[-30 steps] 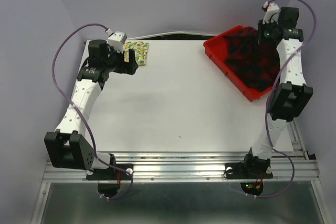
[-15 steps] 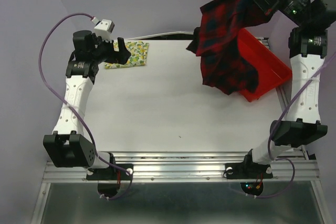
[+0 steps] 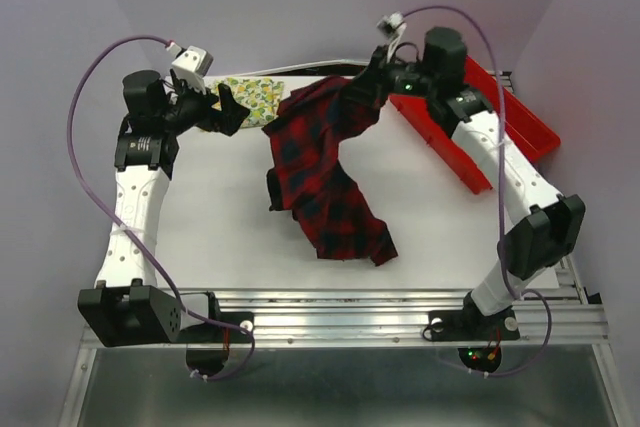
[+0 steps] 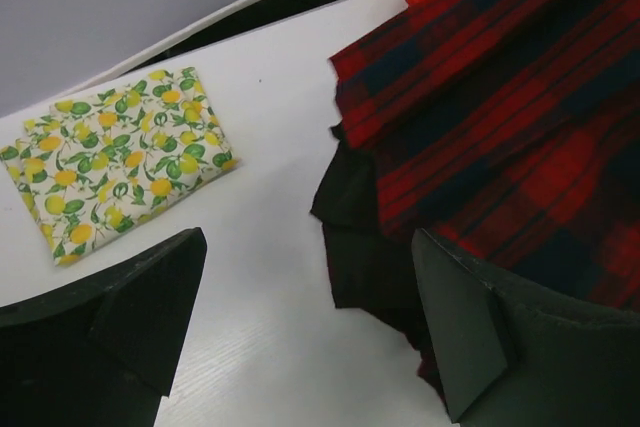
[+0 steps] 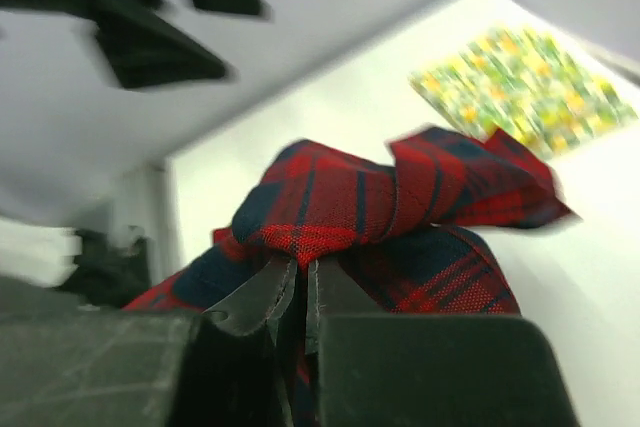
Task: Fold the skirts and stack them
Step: Move the skirt to the center of the board
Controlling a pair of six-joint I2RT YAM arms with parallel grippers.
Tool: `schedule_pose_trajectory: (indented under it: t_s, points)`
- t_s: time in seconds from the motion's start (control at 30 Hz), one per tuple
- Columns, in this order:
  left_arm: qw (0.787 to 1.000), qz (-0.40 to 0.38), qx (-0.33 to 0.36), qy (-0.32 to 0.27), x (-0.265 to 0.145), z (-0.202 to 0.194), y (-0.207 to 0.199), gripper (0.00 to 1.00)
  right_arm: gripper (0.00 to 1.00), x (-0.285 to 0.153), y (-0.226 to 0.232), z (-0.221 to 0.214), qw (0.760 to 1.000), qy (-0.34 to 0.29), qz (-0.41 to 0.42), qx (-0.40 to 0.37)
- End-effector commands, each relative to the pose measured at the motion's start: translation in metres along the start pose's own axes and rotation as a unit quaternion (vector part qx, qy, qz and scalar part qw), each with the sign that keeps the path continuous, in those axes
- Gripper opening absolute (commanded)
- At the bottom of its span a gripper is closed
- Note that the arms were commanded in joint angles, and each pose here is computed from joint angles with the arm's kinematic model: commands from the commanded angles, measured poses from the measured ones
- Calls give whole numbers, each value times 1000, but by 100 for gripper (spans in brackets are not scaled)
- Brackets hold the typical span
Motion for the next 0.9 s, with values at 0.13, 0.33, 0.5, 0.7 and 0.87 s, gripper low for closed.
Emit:
schedule_pose_trajectory:
  t_s: [0.13, 0.33, 0.5, 0.7, 0.87]
  points:
    - [998, -13, -9, 55, -9, -43, 15, 97, 2, 64, 76, -178, 969, 206, 33, -133]
    - [994, 14, -85, 62, -28, -54, 60, 97, 69, 117, 154, -186, 969, 206, 106, -87]
    - [991, -14, -75, 109, -45, -67, 67, 97, 95, 106, 154, -155, 975, 185, 82, -92]
    - [968, -89, 109, 210, -40, -89, 33, 98, 100, 26, 60, -145, 982, 187, -20, 5]
    - [944, -136, 206, 218, 0, -72, -24, 99, 100, -49, 8, -197, 965, 217, -91, 119]
Point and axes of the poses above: each gripper's point midway between its finger pads, its own x axis out along the fingers, its own y axis along the line the jaws close on, z = x × y, the point moved 2 cm from there along -x, back along the fingers, and after that the axes turned 13 degrees about -x, right-handed, at the moved point
